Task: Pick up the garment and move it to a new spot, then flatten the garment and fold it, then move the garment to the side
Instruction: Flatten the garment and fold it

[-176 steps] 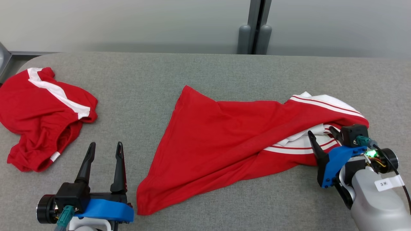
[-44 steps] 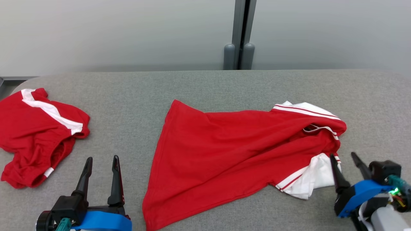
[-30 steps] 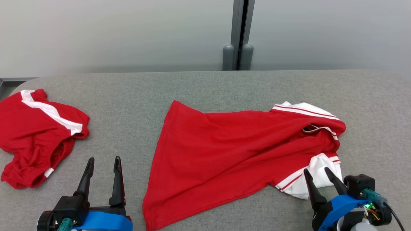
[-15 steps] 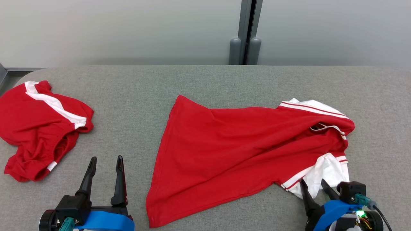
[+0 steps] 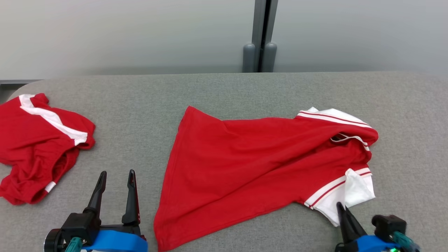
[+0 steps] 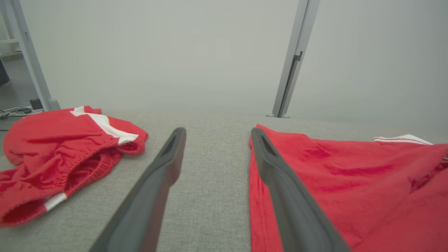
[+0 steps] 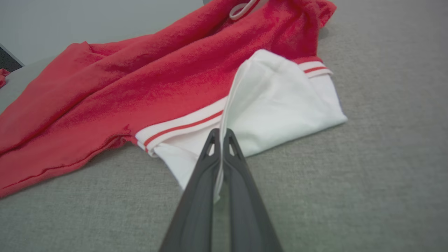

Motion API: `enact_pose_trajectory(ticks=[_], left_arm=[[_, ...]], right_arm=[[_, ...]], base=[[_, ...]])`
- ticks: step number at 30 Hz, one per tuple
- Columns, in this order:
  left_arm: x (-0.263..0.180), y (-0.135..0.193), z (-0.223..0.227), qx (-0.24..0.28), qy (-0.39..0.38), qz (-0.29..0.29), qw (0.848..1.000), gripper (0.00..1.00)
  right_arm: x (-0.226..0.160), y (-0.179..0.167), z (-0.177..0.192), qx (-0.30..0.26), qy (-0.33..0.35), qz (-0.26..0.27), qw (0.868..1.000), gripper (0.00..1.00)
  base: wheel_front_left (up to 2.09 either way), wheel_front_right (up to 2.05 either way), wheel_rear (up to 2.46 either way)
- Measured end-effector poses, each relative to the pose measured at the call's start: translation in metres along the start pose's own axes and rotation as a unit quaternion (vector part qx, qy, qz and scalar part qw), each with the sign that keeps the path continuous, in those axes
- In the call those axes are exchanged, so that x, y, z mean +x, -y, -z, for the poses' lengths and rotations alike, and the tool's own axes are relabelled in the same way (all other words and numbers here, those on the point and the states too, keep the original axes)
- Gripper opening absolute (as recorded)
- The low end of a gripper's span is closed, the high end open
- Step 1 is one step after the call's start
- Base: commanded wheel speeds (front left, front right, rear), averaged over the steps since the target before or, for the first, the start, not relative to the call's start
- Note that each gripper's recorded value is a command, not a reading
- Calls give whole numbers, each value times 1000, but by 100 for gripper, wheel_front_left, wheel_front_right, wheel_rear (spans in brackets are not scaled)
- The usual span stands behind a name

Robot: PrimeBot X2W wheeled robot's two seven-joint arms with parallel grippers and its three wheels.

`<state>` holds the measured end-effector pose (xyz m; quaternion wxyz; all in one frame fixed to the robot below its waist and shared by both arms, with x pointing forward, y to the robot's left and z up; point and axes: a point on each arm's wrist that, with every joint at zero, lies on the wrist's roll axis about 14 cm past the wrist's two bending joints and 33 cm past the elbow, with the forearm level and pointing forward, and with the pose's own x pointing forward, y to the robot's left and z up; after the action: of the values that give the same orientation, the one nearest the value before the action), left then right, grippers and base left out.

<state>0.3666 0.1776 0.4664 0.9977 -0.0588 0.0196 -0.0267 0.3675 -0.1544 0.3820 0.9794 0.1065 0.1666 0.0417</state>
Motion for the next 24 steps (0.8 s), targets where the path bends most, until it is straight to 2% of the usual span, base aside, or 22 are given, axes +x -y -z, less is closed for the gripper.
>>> enact_pose_trajectory(ticks=[5, 9, 10, 11, 13, 20, 24], left_arm=[[5, 7, 4, -1, -6, 11, 1000, 100], [10, 11, 7, -2, -10, 18, 1000, 100], [11, 13, 7, -2, -10, 20, 1000, 100], [11, 14, 8, -2, -11, 22, 1000, 100], [12, 15, 8, -2, -10, 24, 1000, 100], [15, 19, 6, -3, -8, 30, 1000, 100], [15, 20, 6, -4, -8, 31, 999, 100]], right_arm=[[-24, 12, -5, 32, 29, 23, 999, 0], [-43, 16, -3, 91, 40, 39, 994, 0], [-47, 18, 2, 101, 36, 45, 993, 44], [-52, 20, 8, 111, 29, 49, 992, 100], [-59, 22, 12, 125, 28, 58, 990, 100], [-74, 44, 2, 125, 52, 91, 987, 100], [-73, 52, -21, 111, 87, 96, 985, 100]], base=[[0, 0, 0], [0, 0, 0], [0, 0, 0], [0, 0, 0], [0, 0, 0], [0, 0, 0], [0, 0, 0]])
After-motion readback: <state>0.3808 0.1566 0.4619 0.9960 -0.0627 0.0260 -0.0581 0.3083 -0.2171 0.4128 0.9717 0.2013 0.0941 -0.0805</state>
